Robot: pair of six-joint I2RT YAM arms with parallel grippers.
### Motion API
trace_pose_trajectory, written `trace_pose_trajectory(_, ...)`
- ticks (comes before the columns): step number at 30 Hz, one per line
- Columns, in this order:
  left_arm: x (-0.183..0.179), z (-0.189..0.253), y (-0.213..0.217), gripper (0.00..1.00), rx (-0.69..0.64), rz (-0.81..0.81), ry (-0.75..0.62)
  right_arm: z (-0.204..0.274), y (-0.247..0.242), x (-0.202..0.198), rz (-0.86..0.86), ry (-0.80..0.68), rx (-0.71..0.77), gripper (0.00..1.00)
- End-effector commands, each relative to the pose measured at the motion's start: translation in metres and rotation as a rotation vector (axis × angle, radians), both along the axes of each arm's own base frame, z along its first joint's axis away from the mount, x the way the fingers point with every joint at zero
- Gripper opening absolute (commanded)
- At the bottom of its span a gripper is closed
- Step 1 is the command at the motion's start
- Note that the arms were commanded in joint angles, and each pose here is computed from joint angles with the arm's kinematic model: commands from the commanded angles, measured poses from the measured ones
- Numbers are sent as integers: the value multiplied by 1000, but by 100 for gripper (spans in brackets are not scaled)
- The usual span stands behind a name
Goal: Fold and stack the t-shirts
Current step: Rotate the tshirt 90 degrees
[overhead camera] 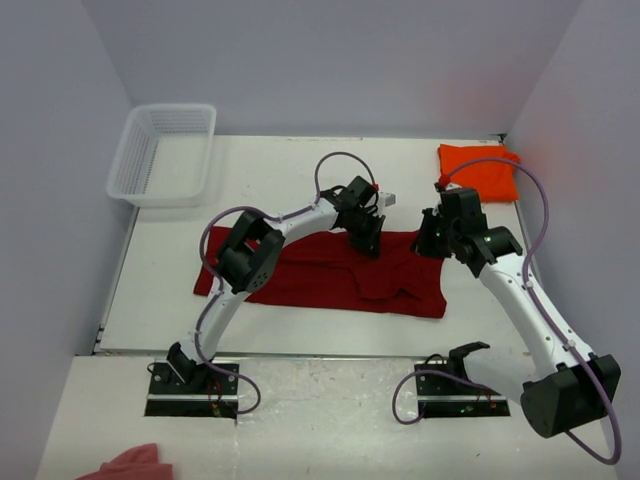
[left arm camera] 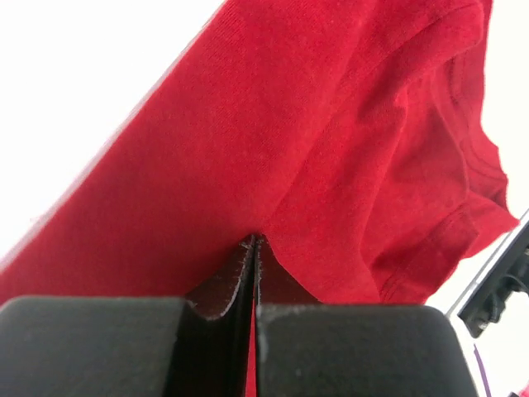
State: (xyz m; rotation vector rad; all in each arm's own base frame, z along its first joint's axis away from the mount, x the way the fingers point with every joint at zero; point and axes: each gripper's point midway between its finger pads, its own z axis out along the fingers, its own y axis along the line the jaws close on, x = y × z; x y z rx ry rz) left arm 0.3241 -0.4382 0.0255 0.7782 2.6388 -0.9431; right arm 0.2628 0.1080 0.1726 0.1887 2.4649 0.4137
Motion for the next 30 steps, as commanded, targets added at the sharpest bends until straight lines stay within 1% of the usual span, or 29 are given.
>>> trace_pose_trajectory(1,15,-8,-9,0,-17,-3,-24,11,6,-5,9,-30,22,0)
trace_pose_trajectory(3,25,-27,-7,0,34,13,-28,11,10,-10,21,-22,19,0)
trace_pose_trajectory(6,46,-40,-5,0,41,30,-38,8,17,-14,35,-10,9,0)
trace_pose_trajectory(7,61,-42,-1,0,32,49,-44,6,20,-17,44,-4,4,0)
trace_pose_trajectory(9,77,-41,3,0,10,74,-51,-1,24,-19,54,20,-8,0)
trace_pose_trajectory(10,95,-38,12,0,-5,107,-55,-3,28,-21,68,26,-17,0)
trace_pose_trajectory(12,114,-34,21,0,-24,138,-67,-11,31,-21,70,46,-30,0)
trace_pose_trajectory(13,131,-29,33,0,-41,169,-74,-14,36,-23,87,54,-34,0)
trace_pose_trajectory(16,155,-19,49,0,-86,208,-84,-23,41,-18,92,74,-53,0)
trace_pose_trajectory(17,170,-16,62,0,-101,239,-97,-23,47,-16,106,68,-45,0)
trace_pose_trajectory(18,175,-15,68,0,-108,251,-97,-25,54,-16,130,80,-22,0)
trace_pose_trajectory(19,188,-13,83,0,-114,281,-102,-31,61,-16,151,104,-19,0)
trace_pose_trajectory(21,201,-10,97,0,-129,310,-111,-37,72,-12,164,123,-21,0)
trace_pose_trajectory(22,213,-6,111,0,-141,335,-120,-38,79,-13,184,129,-26,0)
trace_pose_trajectory(24,225,0,124,0,-145,353,-143,-38,90,-7,202,123,-28,0)
trace_pose_trajectory(25,236,11,131,0,-160,365,-170,-47,96,-8,216,150,-39,0)
trace_pose_trajectory(26,240,20,134,0,-169,358,-187,-50,100,-7,224,159,-43,0)
trace_pose_trajectory(27,245,39,134,0,-196,353,-218,-50,107,-7,244,157,-44,0)
trace_pose_trajectory(30,248,78,128,0,-260,321,-281,-57,125,-2,286,157,-26,0)
